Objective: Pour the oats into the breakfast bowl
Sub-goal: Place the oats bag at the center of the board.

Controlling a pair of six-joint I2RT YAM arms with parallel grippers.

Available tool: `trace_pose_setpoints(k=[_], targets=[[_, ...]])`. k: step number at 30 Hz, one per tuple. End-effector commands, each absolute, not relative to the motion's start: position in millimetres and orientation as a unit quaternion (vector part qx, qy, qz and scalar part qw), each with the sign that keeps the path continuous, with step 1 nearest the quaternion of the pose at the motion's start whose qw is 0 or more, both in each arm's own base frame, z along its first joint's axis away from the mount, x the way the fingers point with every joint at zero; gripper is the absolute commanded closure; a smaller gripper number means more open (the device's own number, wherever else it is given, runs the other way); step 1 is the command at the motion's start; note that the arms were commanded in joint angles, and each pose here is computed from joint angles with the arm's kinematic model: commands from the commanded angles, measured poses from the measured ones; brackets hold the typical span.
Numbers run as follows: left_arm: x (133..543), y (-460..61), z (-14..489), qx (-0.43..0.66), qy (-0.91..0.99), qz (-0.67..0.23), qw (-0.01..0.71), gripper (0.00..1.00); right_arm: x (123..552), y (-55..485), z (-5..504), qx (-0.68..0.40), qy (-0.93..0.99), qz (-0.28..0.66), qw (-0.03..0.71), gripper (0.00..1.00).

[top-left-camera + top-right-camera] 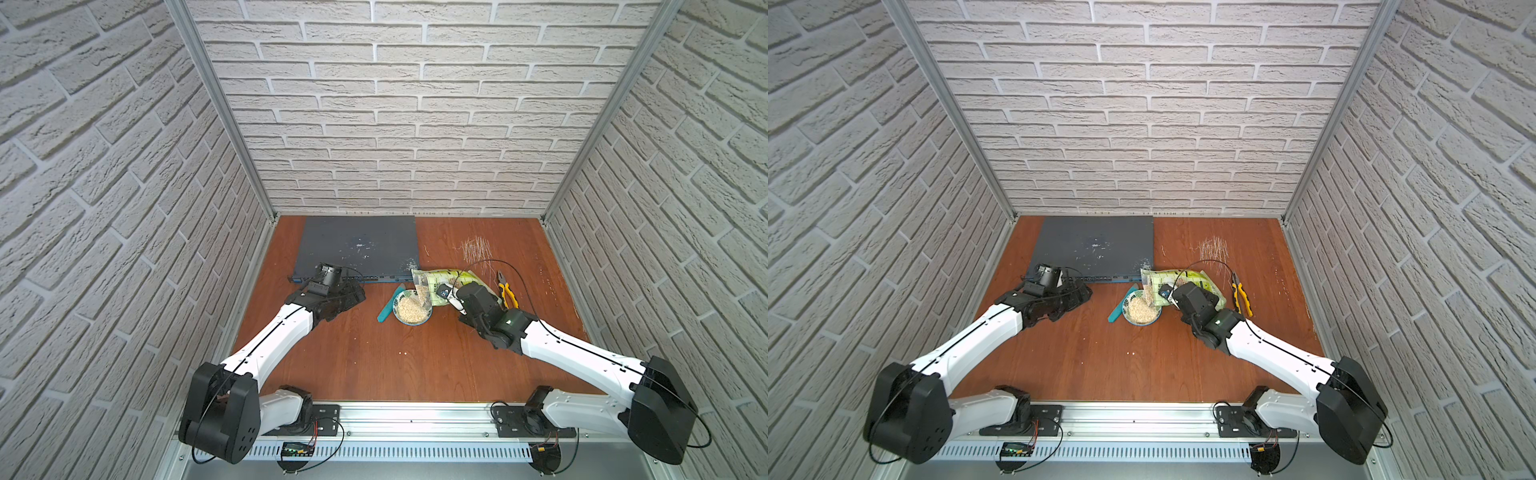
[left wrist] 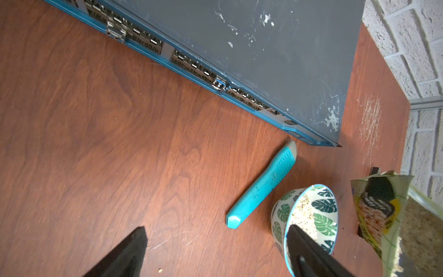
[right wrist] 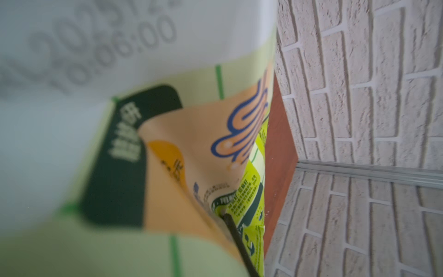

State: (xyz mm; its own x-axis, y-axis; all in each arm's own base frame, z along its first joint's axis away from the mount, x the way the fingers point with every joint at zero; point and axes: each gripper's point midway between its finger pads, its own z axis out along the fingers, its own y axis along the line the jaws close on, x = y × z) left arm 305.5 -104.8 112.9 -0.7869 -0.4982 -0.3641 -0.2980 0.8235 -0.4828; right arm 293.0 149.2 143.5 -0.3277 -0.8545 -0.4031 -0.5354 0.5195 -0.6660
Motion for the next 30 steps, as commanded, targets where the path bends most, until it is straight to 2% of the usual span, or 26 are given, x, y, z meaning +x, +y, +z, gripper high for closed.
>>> trace_pose_setpoints(k=[1,5,10,13,17,20,26,30], targets=[[313.2,-101.9,131.0,-0.205,0.918,-0.204,0.273,0.07,305.4,159.6,198.9,-0.332,0.811,-0.116,0.468,0.97],[317.5,-101.7,139.3,-0.196,0.914,-0.205,0.291,0.07,300.4,160.7,194.5,-0.306,0.833,-0.027,0.459,0.96],[326.2,-102.4,155.7,-0.183,0.900,-0.217,0.330,0.06,296.1,166.8,182.5,-0.245,0.846,0.142,0.452,0.97],[331.7,-104.4,168.3,-0.165,0.894,-0.222,0.352,0.06,295.6,174.9,176.3,-0.224,0.833,0.229,0.451,0.93],[338.0,-108.8,185.8,-0.133,0.885,-0.229,0.382,0.05,299.6,176.1,166.8,-0.207,0.818,0.296,0.447,0.77],[340.3,-108.9,193.6,-0.118,0.880,-0.228,0.401,0.05,299.8,177.1,160.0,-0.214,0.816,0.312,0.437,0.67],[345.8,-112.9,204.3,-0.100,0.867,-0.239,0.425,0.05,298.3,168.6,174.3,-0.239,0.808,0.276,0.462,0.39],[351.7,-116.7,211.7,-0.083,0.861,-0.243,0.439,0.04,294.6,160.5,188.0,-0.257,0.806,0.242,0.474,0.30]])
